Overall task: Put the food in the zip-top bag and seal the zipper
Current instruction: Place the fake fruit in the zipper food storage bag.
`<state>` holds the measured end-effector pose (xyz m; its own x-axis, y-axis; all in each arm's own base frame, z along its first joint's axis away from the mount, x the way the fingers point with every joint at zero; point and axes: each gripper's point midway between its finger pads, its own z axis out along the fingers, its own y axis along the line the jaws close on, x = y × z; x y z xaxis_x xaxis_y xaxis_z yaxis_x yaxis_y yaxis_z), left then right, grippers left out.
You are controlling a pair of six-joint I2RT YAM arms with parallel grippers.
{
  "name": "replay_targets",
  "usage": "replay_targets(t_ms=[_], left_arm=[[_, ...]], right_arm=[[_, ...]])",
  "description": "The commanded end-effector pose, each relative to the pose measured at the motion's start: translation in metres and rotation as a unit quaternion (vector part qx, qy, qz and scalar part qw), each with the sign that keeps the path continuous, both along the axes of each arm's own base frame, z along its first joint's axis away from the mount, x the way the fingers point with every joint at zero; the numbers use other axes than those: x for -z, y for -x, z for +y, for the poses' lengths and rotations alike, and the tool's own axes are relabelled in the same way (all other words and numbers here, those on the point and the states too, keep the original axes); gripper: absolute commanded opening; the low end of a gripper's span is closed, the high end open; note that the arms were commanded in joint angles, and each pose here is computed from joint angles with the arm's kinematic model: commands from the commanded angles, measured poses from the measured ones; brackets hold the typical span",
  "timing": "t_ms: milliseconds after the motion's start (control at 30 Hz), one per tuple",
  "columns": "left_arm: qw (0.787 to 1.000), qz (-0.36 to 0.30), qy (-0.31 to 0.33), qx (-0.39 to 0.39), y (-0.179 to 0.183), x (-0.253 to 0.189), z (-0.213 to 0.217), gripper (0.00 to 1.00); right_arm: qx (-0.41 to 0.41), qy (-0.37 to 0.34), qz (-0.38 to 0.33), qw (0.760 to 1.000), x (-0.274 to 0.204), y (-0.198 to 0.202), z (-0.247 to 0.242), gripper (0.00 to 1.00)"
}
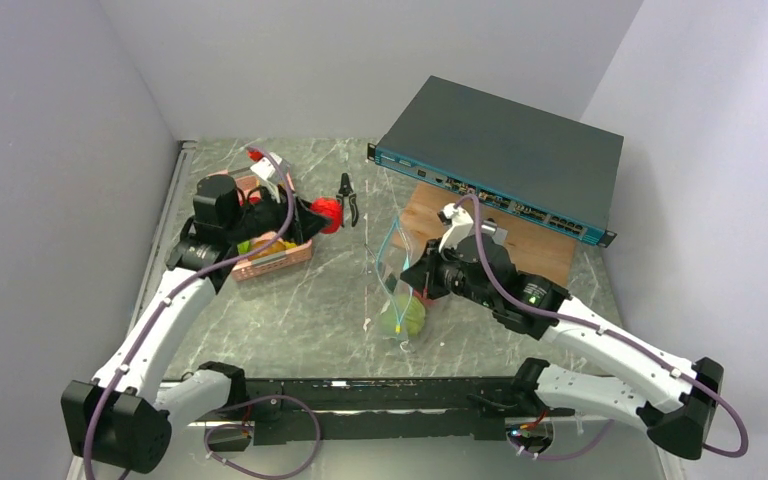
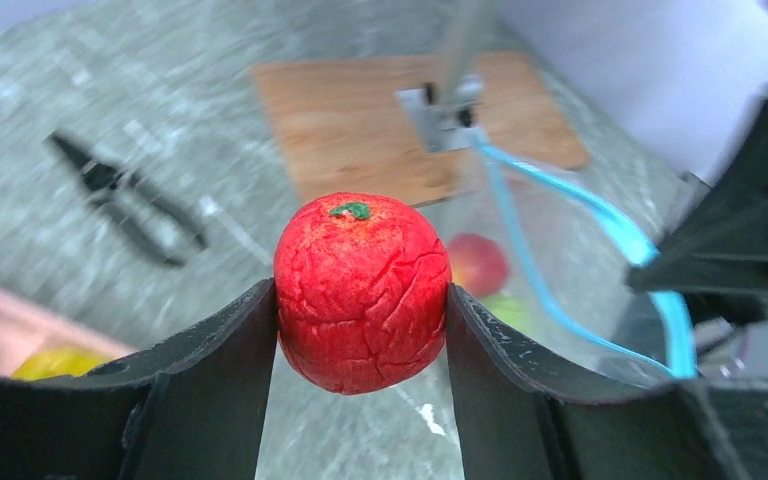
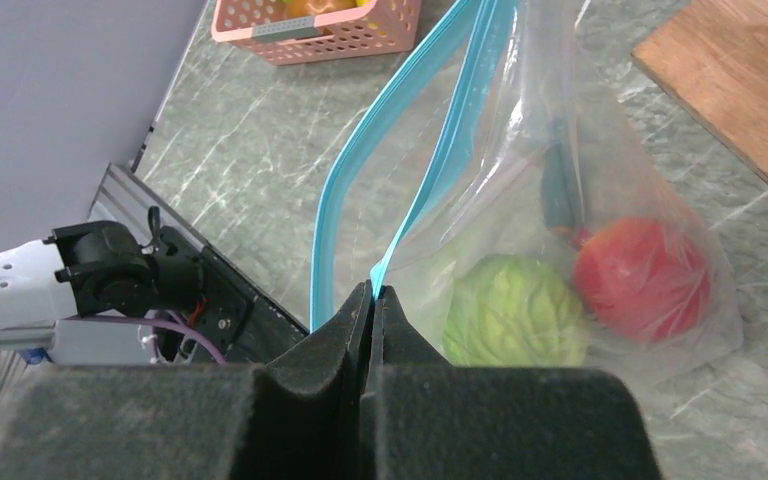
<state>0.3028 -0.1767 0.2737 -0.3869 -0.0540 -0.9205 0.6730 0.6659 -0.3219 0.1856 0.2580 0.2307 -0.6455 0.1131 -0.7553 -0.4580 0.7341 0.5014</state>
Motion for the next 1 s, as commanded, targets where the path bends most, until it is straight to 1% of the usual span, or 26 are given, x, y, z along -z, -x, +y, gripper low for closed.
replay_targets(t_ms=[0, 133, 267, 333, 500, 633, 733, 800, 833, 900, 967], left_arm=[[0.980, -0.123, 0.030, 0.152, 0.044, -0.047, -0.044, 0.42], [0.967, -0.143, 0.018, 0.209, 0.071, -0.043, -0.065, 0.41], [0.964, -0.115, 0.000, 0.241, 0.083, -0.030, -0.078, 0.40], [0.961, -0.115, -0.021, 0.251, 0.084, -0.021, -0.085, 0.41], [0.961, -0.076, -0.042, 0.261, 0.079, -0.002, -0.095, 0.40], [0.961, -0.062, -0.058, 0.265, 0.081, 0.008, -0.101, 0.39], [0.961, -0.049, -0.081, 0.261, 0.079, 0.019, -0.105, 0.40], [0.960, -0.040, -0.090, 0.261, 0.078, 0.023, -0.106, 0.42], [0.960, -0.038, -0.091, 0.262, 0.078, 0.023, -0.107, 0.45], [0.961, -0.038, -0.096, 0.258, 0.079, 0.026, -0.107, 0.53], [0.961, -0.044, -0.105, 0.252, 0.079, 0.028, -0.107, 0.65]], right_arm=[[-0.024, -0.062, -0.028, 0.997, -0.033, -0.001, 0.019, 0.00], [-0.058, -0.077, -0.011, 0.995, -0.037, 0.001, 0.042, 0.00], [-0.067, -0.089, -0.014, 0.994, -0.041, 0.005, 0.053, 0.00], [-0.068, -0.102, -0.014, 0.992, -0.045, 0.007, 0.055, 0.00], [-0.071, -0.103, -0.025, 0.992, -0.060, 0.009, 0.056, 0.00], [-0.064, -0.132, -0.034, 0.989, -0.065, 0.013, 0.055, 0.00], [-0.073, -0.120, -0.027, 0.990, -0.065, 0.013, 0.060, 0.00], [-0.080, -0.120, -0.026, 0.989, -0.065, 0.016, 0.063, 0.00], [-0.082, -0.122, -0.025, 0.989, -0.063, 0.018, 0.064, 0.00], [-0.078, -0.125, -0.020, 0.989, -0.056, 0.020, 0.063, 0.00], [-0.075, -0.116, -0.017, 0.990, -0.051, 0.020, 0.061, 0.00]])
